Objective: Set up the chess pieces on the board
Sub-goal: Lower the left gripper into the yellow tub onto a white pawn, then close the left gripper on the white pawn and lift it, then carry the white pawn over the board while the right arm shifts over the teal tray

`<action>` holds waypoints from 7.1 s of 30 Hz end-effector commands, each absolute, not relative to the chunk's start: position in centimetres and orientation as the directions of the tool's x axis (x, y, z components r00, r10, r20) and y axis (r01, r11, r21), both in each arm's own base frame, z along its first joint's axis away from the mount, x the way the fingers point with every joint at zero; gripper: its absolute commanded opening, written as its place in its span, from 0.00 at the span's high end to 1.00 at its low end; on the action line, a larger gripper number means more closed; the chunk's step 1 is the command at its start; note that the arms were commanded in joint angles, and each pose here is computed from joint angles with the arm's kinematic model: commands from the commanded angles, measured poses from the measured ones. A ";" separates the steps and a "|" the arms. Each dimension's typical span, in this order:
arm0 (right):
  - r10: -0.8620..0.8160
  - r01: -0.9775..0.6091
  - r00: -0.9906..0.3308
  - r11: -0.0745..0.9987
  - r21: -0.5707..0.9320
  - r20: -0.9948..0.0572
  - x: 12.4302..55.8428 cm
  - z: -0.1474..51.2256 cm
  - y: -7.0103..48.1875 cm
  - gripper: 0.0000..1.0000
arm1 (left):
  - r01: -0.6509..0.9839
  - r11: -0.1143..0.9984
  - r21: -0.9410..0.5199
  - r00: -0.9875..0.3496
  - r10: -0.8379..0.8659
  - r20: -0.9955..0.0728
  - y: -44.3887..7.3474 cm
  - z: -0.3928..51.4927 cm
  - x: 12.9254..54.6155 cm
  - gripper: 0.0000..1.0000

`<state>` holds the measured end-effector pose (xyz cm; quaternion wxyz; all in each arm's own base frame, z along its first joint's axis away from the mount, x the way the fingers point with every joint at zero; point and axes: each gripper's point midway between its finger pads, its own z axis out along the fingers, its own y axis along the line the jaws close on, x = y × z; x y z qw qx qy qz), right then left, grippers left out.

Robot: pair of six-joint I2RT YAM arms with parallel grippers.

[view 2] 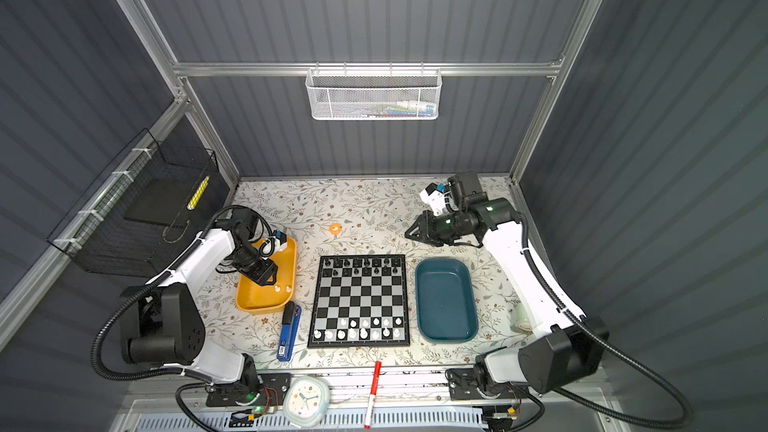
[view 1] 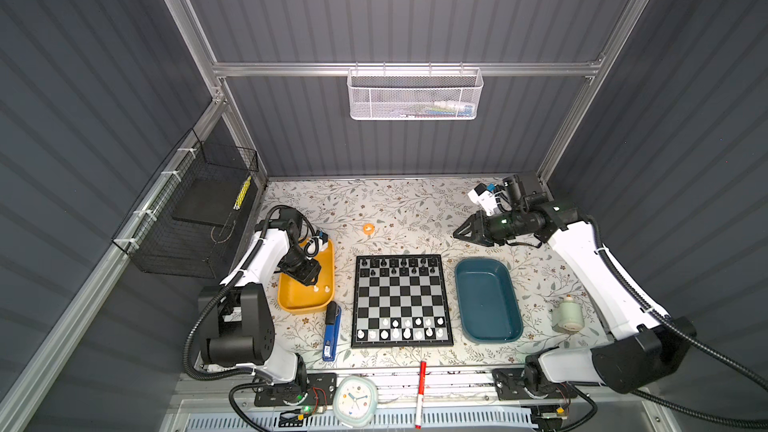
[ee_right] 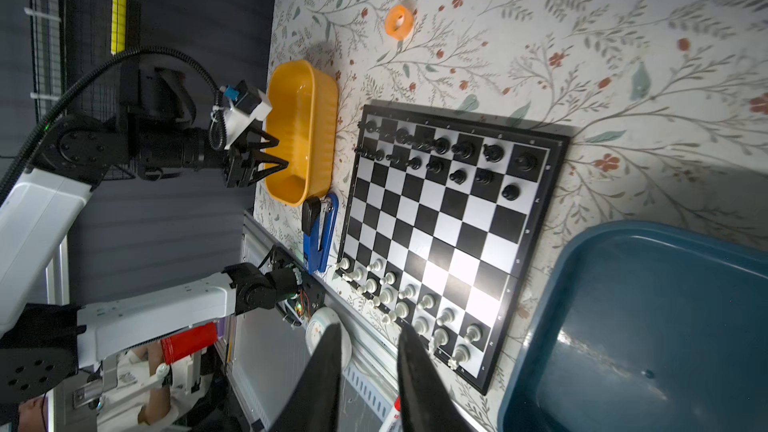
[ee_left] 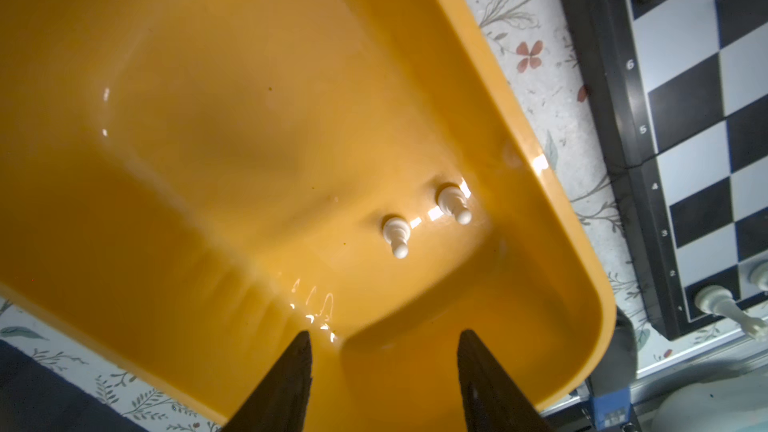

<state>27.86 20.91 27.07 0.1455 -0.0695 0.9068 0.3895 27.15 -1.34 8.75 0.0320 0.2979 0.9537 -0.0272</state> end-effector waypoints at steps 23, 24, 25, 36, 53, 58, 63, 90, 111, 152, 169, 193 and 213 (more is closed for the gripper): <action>-0.033 -0.232 -0.958 0.675 0.700 -0.285 28.6 26.2 24.5 0.73 | 0.581 0.811 -0.066 -0.813 0.574 -0.103 -1.9 5.2 28.3 0.56; -0.033 -0.232 -0.958 0.676 0.699 -0.286 28.6 26.2 24.4 0.73 | 0.580 0.812 -0.066 -0.813 0.573 -0.104 -1.9 5.2 28.3 0.57; -0.033 -0.233 -0.957 0.678 0.697 -0.288 28.7 26.2 24.4 0.73 | 0.583 0.810 -0.066 -0.812 0.575 -0.103 -1.9 5.1 28.3 0.57; -0.040 -0.230 -0.960 0.682 0.695 -0.278 28.6 25.8 24.4 0.73 | 0.624 0.777 -0.084 -0.781 0.617 -0.097 -2.1 4.8 27.2 0.61; -0.044 -0.227 -0.960 0.696 0.682 -0.275 28.4 25.6 24.1 0.73 | 0.638 0.764 -0.097 -0.770 0.633 -0.076 -2.5 3.7 27.3 0.64; -0.042 -0.225 -0.960 0.698 0.679 -0.275 28.3 25.6 24.0 0.73 | 0.647 0.757 -0.096 -0.763 0.643 -0.075 -2.7 3.6 27.3 0.65; -0.042 -0.225 -0.960 0.699 0.678 -0.276 28.3 25.5 24.0 0.73 | 0.657 0.748 -0.093 -0.754 0.653 -0.072 -2.9 3.3 27.3 0.66; -0.042 -0.223 -0.961 0.698 0.680 -0.272 28.3 25.0 24.0 0.73 | 0.657 0.751 -0.071 -0.754 0.656 -0.044 -2.8 3.0 26.9 0.71; -0.053 -0.232 -0.961 0.695 0.681 -0.273 28.5 24.9 24.2 0.73 | 0.657 0.752 -0.048 -0.754 0.656 -0.040 -2.4 3.3 27.3 0.89; -0.085 -0.262 -0.957 0.668 0.696 -0.279 28.7 24.2 24.8 0.73 | 0.726 0.686 0.048 -0.674 0.724 -0.146 -3.1 13.6 28.0 0.95; -0.072 -0.278 -0.948 0.664 0.695 -0.310 27.5 24.9 24.0 0.73 | 0.872 0.485 0.063 -0.467 0.865 -0.184 -9.8 15.7 27.0 0.94; -0.078 -0.261 -0.952 0.710 0.654 -0.295 21.7 25.1 19.9 0.73 | 0.994 0.109 0.031 -0.102 0.978 -0.181 -19.5 11.6 21.8 0.94; -0.068 -0.243 -0.957 0.717 0.653 -0.281 19.6 24.7 18.9 0.73 | 0.997 0.076 0.009 -0.074 0.986 -0.146 -20.7 7.8 17.0 0.94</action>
